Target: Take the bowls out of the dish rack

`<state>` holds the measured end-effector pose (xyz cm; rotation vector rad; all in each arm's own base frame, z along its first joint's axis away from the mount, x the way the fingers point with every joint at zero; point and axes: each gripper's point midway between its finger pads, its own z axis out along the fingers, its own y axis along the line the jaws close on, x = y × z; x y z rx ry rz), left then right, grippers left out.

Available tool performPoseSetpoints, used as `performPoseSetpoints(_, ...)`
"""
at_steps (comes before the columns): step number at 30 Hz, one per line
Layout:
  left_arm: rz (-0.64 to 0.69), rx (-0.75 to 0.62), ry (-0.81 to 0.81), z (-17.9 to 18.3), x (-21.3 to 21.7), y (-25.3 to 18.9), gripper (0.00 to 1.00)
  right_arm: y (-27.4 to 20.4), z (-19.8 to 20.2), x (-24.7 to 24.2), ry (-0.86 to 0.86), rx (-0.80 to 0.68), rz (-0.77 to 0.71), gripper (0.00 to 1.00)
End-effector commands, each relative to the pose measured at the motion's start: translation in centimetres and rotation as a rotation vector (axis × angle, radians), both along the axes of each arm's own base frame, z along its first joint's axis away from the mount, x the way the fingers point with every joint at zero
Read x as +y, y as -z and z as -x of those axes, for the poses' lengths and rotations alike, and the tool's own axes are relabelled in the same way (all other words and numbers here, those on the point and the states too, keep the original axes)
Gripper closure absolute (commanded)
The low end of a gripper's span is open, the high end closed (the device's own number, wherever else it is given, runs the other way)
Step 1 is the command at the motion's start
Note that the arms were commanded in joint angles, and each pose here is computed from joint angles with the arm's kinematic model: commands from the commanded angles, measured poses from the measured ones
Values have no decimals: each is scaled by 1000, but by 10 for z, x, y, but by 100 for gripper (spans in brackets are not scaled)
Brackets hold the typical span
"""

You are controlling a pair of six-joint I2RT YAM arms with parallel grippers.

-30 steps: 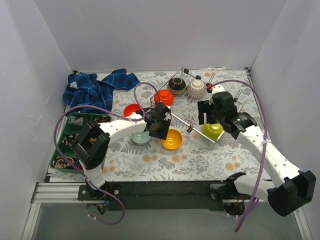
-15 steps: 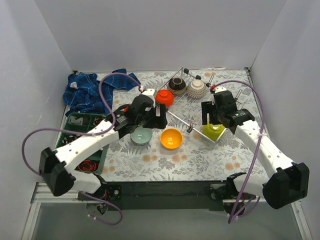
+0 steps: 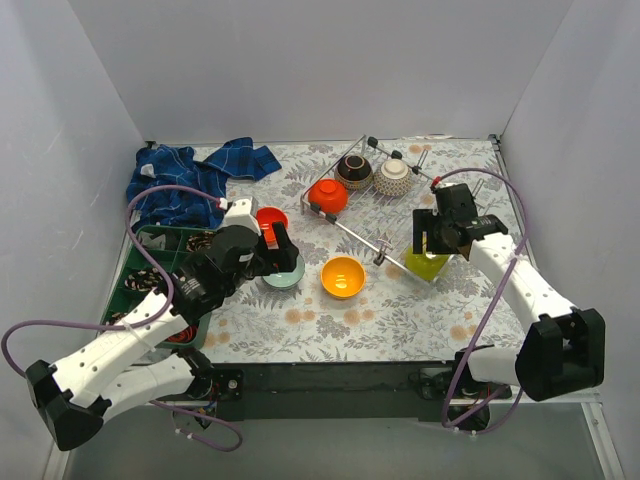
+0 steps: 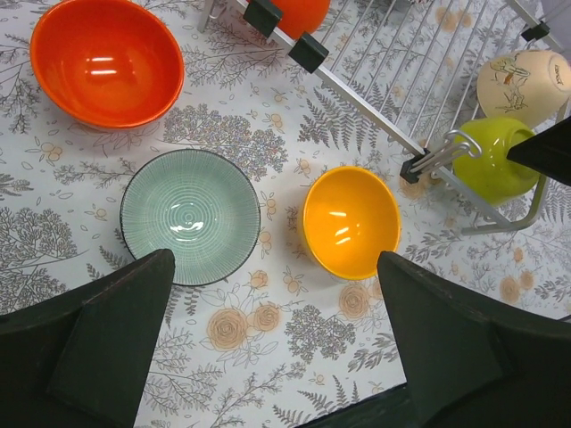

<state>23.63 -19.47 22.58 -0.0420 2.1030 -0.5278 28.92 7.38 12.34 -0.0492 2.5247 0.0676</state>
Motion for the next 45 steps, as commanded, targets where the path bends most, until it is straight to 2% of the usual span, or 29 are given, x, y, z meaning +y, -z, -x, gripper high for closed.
performPoseSetpoints(1, 34, -7, -51, 0, 8, -3, 2, -24, -28, -11, -2, -70, 91, 17)
performPoseSetpoints(8, 44, 21, -36, 6, 6, 4, 2, -23, -51, -29, 28, -64, 213, 17)
performPoseSetpoints(16, 44, 22, -23, 6, 4, 0, 2, -4, -67, -47, 72, -28, 220, 17)
performPoseSetpoints(24, 17, 15, -25, 3, 5, 3, 2, 7, -111, -39, -31, -53, 208, 17)
performPoseSetpoints(30, 10, 4, -37, 0, 7, 2, 2, -11, -149, -39, -24, -111, 239, 17)
performPoseSetpoints(34, 9, 9, -39, 1, 7, 3, 2, -32, -155, -39, -35, -151, 257, 17)
performPoseSetpoints(37, 8, 4, -54, 1, 10, 3, 2, -43, -152, -37, -60, -177, 293, 16)
performPoseSetpoints(41, 1, 0, -60, 0, 12, 5, 2, -52, -151, -39, -104, -188, 440, 13)
performPoseSetpoints(45, -3, 3, -58, 0, 11, 6, 2, -47, -161, -30, -144, -182, 524, 9)
